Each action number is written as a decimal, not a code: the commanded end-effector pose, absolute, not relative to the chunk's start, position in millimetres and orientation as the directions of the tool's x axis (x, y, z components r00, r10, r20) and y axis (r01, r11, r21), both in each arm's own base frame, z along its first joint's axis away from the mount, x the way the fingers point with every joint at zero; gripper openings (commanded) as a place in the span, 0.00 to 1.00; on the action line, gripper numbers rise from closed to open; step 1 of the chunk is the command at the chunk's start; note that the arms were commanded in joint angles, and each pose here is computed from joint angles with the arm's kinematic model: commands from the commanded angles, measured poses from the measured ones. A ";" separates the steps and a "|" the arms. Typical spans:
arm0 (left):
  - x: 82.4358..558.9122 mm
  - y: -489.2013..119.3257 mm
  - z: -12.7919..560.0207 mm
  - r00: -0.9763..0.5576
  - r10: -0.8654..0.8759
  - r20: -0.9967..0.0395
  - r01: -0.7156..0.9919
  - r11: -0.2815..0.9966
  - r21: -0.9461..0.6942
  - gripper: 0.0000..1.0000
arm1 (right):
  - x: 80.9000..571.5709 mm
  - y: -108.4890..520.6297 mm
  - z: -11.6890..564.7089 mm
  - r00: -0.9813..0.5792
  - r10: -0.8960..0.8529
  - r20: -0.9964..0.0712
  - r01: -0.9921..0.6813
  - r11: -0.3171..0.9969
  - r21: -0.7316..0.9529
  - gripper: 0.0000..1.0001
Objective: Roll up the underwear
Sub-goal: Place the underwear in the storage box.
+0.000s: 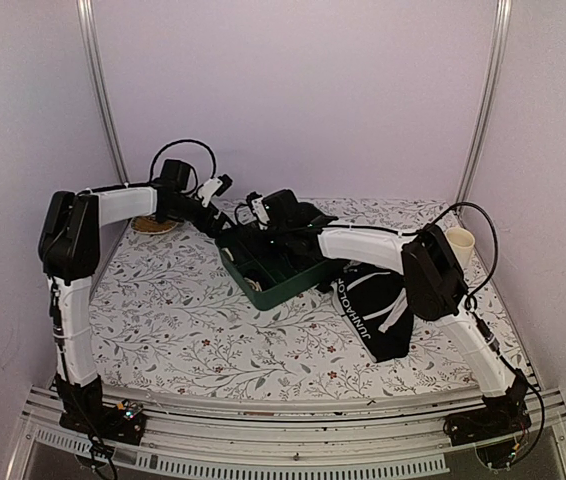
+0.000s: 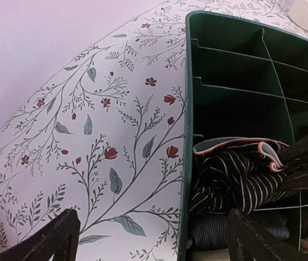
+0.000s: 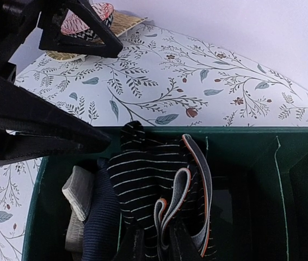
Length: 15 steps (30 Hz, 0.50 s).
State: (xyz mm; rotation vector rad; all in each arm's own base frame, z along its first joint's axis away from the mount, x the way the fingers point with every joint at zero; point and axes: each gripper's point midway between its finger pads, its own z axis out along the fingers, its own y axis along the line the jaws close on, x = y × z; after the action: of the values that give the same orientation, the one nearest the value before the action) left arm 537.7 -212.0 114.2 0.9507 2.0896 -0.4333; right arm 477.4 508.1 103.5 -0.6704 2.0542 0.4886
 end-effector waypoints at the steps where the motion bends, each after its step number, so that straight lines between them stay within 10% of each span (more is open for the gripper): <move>1: 535.9 -216.1 102.7 -0.403 0.515 -0.756 0.778 0.628 0.013 0.96 | 458.3 497.0 26.6 -0.588 -0.375 -0.717 -0.609 0.788 0.088 0.01; 15: 528.3 -234.2 78.9 -0.354 0.605 -0.713 0.816 0.572 0.080 0.96 | 459.6 477.7 3.6 -0.683 -0.355 -0.638 -0.564 0.812 0.152 0.01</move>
State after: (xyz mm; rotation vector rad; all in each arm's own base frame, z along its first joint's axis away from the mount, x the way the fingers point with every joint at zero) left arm 531.4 -221.2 96.9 1.0651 2.0771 -0.4047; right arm 483.4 506.2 91.2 -0.6377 2.1125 0.5386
